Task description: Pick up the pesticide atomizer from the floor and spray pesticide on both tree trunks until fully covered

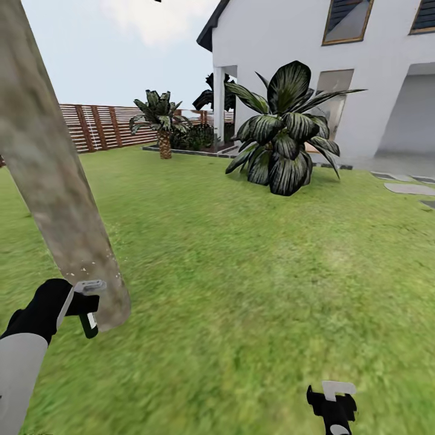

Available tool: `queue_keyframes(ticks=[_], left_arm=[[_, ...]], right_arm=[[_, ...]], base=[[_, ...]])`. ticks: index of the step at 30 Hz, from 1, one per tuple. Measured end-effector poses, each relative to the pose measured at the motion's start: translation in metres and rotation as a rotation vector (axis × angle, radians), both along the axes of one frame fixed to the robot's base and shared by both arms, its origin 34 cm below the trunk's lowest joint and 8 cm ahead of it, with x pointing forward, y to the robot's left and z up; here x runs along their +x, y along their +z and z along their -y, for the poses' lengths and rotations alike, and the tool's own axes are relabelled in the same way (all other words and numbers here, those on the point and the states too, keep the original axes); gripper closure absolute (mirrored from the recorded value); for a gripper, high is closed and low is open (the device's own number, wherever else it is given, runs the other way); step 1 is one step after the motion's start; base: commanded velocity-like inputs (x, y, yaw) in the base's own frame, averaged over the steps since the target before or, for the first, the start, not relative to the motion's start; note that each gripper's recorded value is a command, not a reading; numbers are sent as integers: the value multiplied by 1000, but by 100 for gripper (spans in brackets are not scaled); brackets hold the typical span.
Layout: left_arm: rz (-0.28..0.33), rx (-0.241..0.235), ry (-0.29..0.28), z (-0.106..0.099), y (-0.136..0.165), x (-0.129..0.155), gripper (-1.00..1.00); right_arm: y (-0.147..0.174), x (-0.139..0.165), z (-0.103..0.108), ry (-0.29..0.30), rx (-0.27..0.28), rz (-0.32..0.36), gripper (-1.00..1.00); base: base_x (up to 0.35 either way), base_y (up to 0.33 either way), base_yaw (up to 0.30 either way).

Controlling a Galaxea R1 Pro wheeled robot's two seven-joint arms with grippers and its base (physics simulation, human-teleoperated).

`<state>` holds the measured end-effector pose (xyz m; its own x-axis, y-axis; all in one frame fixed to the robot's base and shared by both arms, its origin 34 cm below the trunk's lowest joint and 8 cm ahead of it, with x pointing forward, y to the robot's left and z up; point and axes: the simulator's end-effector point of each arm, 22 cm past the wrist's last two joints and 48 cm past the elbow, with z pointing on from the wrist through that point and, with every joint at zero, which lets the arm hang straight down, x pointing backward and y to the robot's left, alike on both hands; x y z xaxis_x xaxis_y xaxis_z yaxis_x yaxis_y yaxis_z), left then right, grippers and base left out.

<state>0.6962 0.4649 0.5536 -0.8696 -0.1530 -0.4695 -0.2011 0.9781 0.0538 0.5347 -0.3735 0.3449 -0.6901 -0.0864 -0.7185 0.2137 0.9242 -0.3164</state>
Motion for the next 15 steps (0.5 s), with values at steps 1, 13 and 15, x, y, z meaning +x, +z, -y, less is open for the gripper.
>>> queue_keyframes(ticks=[1,13,15], left_arm=[[0,0,0,0,1,0,100],[0,-2,-2,2,0,0,100],[0,-3,-3,3,0,1,100]], right_arm=[[0,0,0,0,0,0,-100],[0,0,3,-1,-4,-1,-100],[0,0,3,-1,-4,-1,-100]], base=[[234,-192,274],[220,-198,117],[167,-233,0]])
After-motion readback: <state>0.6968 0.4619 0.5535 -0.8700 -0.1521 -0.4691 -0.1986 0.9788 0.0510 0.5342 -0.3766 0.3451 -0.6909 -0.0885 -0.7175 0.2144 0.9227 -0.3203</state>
